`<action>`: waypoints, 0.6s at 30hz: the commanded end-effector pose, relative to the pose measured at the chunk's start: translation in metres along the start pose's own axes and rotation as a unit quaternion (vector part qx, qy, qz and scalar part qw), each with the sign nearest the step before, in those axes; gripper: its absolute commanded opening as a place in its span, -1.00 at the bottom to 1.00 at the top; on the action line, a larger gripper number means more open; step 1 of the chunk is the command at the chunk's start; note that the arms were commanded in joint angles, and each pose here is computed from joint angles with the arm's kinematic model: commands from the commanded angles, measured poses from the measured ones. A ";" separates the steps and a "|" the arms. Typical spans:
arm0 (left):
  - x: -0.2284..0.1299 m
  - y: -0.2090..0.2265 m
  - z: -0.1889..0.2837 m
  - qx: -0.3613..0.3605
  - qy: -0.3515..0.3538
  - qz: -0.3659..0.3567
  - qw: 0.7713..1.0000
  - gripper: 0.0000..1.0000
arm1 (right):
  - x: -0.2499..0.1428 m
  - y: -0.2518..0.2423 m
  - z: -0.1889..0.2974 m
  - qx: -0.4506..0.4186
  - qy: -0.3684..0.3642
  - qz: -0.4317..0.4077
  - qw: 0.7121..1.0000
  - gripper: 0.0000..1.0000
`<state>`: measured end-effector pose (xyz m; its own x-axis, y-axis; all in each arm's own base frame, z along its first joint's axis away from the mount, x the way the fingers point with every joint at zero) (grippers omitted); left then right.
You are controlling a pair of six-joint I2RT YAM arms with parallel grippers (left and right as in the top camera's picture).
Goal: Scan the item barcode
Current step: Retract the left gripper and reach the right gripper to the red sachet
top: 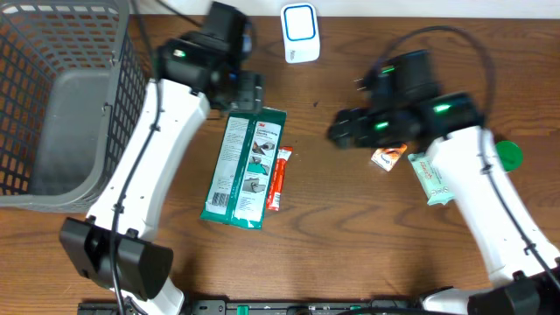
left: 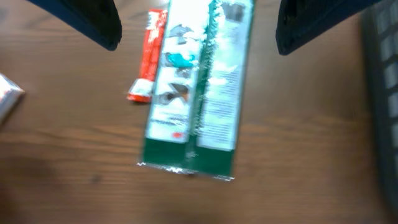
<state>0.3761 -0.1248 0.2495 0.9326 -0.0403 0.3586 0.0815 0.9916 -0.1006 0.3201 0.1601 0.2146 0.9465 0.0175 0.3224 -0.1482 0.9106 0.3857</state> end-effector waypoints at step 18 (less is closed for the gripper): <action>-0.004 0.048 0.004 0.031 0.020 0.057 0.998 0.56 | -0.054 0.066 -0.145 -0.084 -0.053 0.004 0.995 -0.22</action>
<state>0.3775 -0.0791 0.2456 0.9482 0.0623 0.3116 -0.0369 0.9956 -0.0867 0.2933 0.2775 0.1340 0.8919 0.0265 0.4514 -0.1661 0.9477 0.2725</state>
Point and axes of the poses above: each gripper's point midway between its finger pads, its own z axis back along the fingers, its own y axis along the line the jaws close on, x = y × z, the point moved 3 cm from there along z, back along the fingers, and after that the axes turned 1 degree about -z, right-handed, at the moved point
